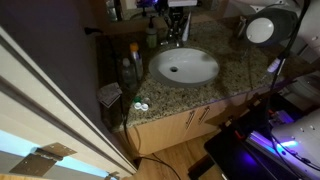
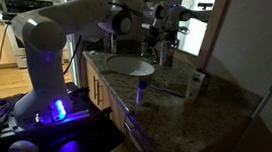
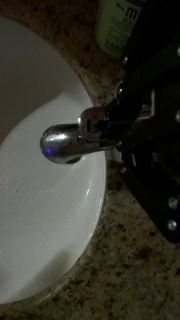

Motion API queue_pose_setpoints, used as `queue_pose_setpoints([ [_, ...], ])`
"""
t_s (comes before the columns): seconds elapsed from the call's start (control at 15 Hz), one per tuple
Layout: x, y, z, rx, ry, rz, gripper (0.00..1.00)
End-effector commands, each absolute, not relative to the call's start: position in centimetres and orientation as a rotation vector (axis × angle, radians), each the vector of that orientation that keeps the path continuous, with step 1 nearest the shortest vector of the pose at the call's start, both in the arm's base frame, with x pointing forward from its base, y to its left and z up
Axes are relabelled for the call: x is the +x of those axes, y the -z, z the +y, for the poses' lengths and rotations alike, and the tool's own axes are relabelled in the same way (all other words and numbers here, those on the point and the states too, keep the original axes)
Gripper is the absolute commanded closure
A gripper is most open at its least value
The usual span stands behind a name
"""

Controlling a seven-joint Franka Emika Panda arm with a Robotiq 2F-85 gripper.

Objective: Move the pump bottle to the left side of the countertop, open the faucet

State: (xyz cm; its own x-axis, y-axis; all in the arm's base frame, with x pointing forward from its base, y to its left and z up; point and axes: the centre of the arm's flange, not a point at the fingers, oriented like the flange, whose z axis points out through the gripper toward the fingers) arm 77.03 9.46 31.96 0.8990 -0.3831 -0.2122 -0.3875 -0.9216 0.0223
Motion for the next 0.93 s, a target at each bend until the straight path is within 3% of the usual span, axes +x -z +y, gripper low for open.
queue_pose_setpoints([
  [0.0, 75.3, -34.3, 8.7, -2.983, -0.307, 0.617, 0.94],
  [0.67, 75.3, -42.4, 5.1, -2.725, -0.158, 0.674, 0.94],
  [0.73, 75.0, -43.0, 5.1, -2.744, -0.2, 0.664, 0.5],
  [0.87, 73.9, -45.5, 5.1, -2.835, -0.248, 0.61, 0.42],
])
